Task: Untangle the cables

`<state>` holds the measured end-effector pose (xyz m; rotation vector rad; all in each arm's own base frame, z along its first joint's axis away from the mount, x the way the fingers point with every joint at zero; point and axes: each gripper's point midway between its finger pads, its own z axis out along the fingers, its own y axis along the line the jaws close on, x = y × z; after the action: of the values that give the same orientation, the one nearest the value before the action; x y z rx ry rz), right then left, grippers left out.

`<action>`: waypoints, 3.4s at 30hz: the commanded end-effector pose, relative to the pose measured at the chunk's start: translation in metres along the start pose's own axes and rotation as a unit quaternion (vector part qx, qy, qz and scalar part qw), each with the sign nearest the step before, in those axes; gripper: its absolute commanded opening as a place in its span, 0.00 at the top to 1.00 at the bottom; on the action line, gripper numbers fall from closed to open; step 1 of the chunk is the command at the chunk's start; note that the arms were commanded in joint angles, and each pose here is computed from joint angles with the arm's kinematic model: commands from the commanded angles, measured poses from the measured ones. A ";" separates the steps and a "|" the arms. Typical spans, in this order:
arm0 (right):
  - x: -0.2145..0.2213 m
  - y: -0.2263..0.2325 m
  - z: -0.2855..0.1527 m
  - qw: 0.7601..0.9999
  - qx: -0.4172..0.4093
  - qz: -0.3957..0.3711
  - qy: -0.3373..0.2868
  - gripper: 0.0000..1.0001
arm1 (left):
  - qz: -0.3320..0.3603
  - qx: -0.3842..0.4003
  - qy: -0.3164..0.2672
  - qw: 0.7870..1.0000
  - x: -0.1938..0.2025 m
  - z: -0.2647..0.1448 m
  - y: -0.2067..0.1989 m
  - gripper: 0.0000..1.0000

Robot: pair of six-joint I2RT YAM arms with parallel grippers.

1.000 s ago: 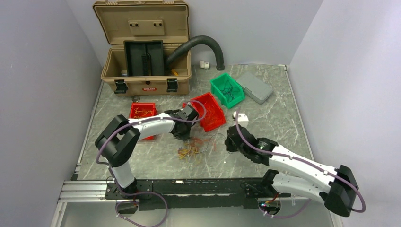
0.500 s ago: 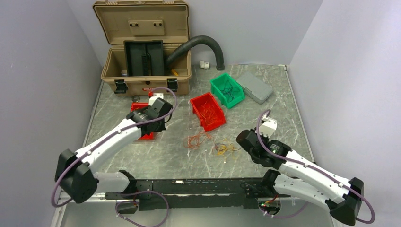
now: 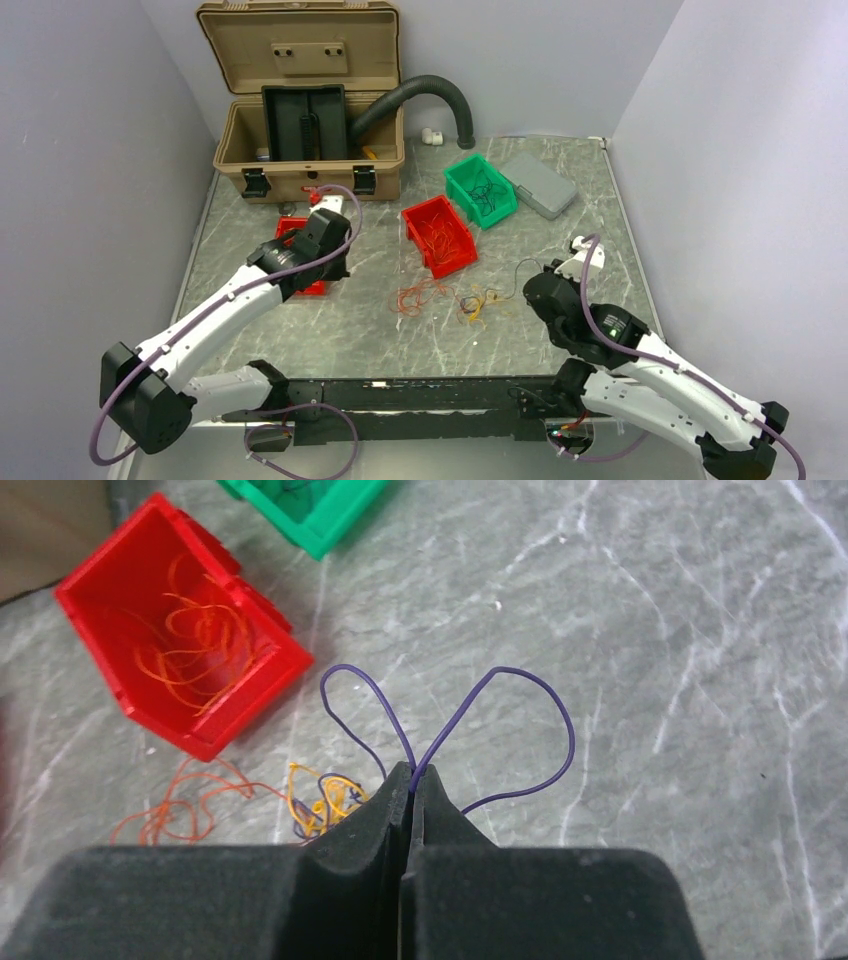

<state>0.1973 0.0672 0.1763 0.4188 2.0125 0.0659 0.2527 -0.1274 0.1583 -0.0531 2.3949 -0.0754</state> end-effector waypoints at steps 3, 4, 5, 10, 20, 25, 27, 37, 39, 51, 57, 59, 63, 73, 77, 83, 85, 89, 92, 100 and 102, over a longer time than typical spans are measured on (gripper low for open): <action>-0.022 0.032 -0.010 0.997 -0.076 -0.005 -0.012 1.00 | 0.046 0.214 0.037 0.975 0.016 0.006 -0.083 0.56; -0.019 0.033 -0.009 0.997 -0.075 -0.008 -0.008 1.00 | 0.048 0.226 0.039 0.972 0.018 0.007 -0.090 0.52; -0.018 0.034 -0.008 0.997 -0.074 -0.011 -0.006 1.00 | 0.052 0.232 0.043 0.970 0.019 0.008 -0.097 0.51; -0.010 0.041 -0.004 0.997 -0.075 -0.022 0.009 1.00 | 0.080 0.240 0.100 0.962 0.036 0.029 -0.123 0.37; -0.011 0.046 -0.004 0.996 -0.087 -0.025 0.006 1.00 | 0.157 0.192 0.176 0.953 0.087 0.078 -0.154 0.18; -0.011 0.042 -0.005 0.996 -0.083 -0.022 0.006 1.00 | 0.162 0.126 0.212 0.955 0.106 0.103 -0.140 0.53; -0.013 0.035 -0.005 0.997 -0.070 -0.017 0.001 1.00 | 0.164 0.103 0.215 0.957 0.107 0.107 -0.132 0.97; -0.023 -0.065 -0.016 0.980 0.187 0.055 -0.048 1.00 | 0.045 0.043 0.110 0.992 0.040 0.050 -0.044 1.00; -0.023 -0.067 -0.016 0.978 0.196 0.053 -0.049 1.00 | 0.030 0.034 0.080 0.996 0.022 0.035 -0.027 1.00; 0.024 0.067 -0.001 0.985 -0.150 -0.056 0.058 0.33 | 0.034 0.176 -0.014 0.984 -0.036 -0.027 -0.051 1.00; 0.062 0.094 0.013 0.975 -0.171 -0.082 0.117 0.12 | 0.046 0.210 -0.007 0.977 -0.038 -0.030 -0.065 1.00; 0.077 0.104 0.020 0.969 -0.174 -0.098 0.143 0.09 | 0.047 0.208 -0.006 0.977 -0.037 -0.029 -0.065 1.00; 0.103 0.105 0.041 0.968 -0.132 -0.119 0.178 0.08 | 0.044 0.188 -0.009 0.981 -0.038 -0.030 -0.057 1.00; 0.135 0.008 0.084 0.970 0.090 -0.026 0.225 0.55 | -0.041 -0.018 -0.065 0.997 -0.067 -0.043 0.028 1.00; 0.115 -0.036 0.080 0.969 0.165 0.058 0.176 0.81 | -0.099 -0.069 -0.102 0.987 -0.076 -0.054 0.064 1.00; 0.100 -0.068 0.071 0.959 0.211 0.136 0.134 0.98 | -0.140 -0.052 -0.123 0.981 -0.077 -0.059 0.069 1.00; 0.098 -0.065 0.071 0.960 0.204 0.139 0.134 0.98 | -0.134 -0.019 -0.124 0.983 -0.077 -0.059 0.058 1.00; 0.090 -0.039 0.079 0.977 0.128 0.077 0.154 0.82 | -0.044 0.156 -0.128 0.979 -0.084 -0.064 -0.003 1.00; 0.084 -0.022 0.081 0.982 0.077 0.029 0.167 0.66 | 0.006 0.269 -0.119 0.956 -0.084 -0.074 -0.045 1.00; 0.074 -0.007 0.079 0.986 0.028 0.009 0.163 0.54 | 0.076 0.300 -0.051 0.950 -0.058 -0.059 -0.082 0.98; 0.076 -0.006 0.079 0.986 0.024 0.008 0.165 0.50 | 0.084 0.288 -0.036 0.953 -0.052 -0.051 -0.085 0.98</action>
<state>0.2201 0.0646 0.0549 0.5425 2.3856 0.0256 0.2556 -0.1897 0.2262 0.3059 2.2418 -0.6559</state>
